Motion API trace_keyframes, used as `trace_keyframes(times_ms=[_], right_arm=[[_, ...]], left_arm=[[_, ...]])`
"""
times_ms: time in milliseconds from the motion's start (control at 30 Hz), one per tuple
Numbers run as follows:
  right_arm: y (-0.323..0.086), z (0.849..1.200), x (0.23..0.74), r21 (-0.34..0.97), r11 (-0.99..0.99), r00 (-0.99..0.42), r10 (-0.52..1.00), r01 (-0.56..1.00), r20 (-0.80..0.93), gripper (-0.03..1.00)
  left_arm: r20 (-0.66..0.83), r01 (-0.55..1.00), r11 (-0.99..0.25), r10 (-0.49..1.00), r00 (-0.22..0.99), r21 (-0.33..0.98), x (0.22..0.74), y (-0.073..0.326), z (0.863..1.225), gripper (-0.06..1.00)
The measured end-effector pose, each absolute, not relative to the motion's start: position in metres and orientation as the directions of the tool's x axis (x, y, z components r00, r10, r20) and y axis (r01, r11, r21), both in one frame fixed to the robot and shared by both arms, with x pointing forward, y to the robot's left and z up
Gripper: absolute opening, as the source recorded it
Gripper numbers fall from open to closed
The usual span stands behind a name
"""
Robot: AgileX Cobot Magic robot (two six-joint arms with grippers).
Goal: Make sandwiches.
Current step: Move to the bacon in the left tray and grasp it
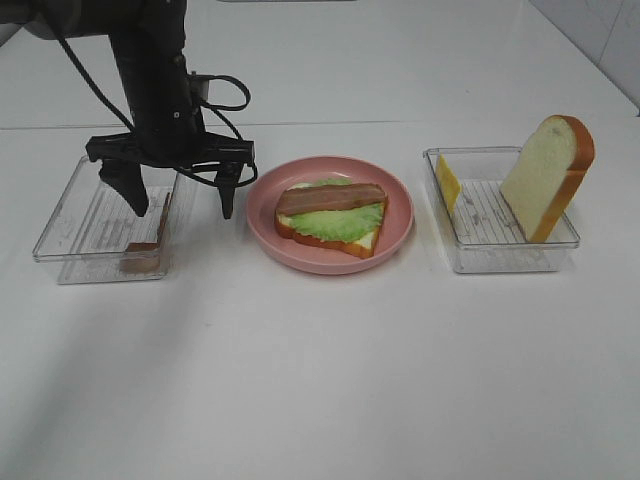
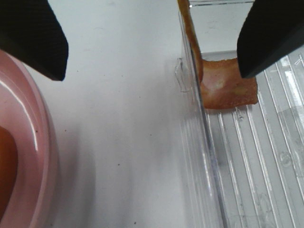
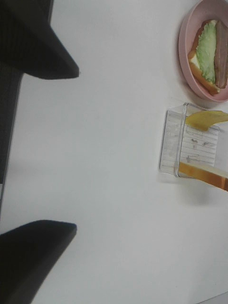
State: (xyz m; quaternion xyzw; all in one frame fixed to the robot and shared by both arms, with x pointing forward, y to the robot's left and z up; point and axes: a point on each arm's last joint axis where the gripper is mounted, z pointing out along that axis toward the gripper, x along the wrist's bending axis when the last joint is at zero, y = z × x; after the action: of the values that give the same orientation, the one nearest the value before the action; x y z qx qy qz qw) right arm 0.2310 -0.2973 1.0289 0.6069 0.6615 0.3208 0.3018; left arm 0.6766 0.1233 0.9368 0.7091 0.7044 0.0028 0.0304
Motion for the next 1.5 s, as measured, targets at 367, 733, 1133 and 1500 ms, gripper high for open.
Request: trace_keyframes(times_ms=[367,733,1133,1500], right_arm=[[-0.297,1.029,0.231,0.791,0.057,-0.081,0.997,0.609,-0.010,0.80],[-0.297,1.029,0.231,0.791,0.057,-0.081,0.997,0.609,-0.010,0.80],[-0.297,1.029,0.231,0.791,0.057,-0.081,0.997,0.609,-0.010,0.80],[-0.297,1.029,0.231,0.791,0.057,-0.081,0.997,0.609,-0.010,0.80]], left_arm=[[-0.053,0.999,0.004,0.999,-0.003,0.034,0.676,0.122,0.934,0.80],[-0.096,1.000,0.021,0.995,-0.019,0.016,0.675,0.118,0.934,0.37],[-0.081,0.999,0.014,0.997,-0.012,0.032,0.675,0.120,0.938,0.15],[-0.084,0.997,-0.016,0.996,0.022,0.073,0.673,0.122,0.957,0.77]])
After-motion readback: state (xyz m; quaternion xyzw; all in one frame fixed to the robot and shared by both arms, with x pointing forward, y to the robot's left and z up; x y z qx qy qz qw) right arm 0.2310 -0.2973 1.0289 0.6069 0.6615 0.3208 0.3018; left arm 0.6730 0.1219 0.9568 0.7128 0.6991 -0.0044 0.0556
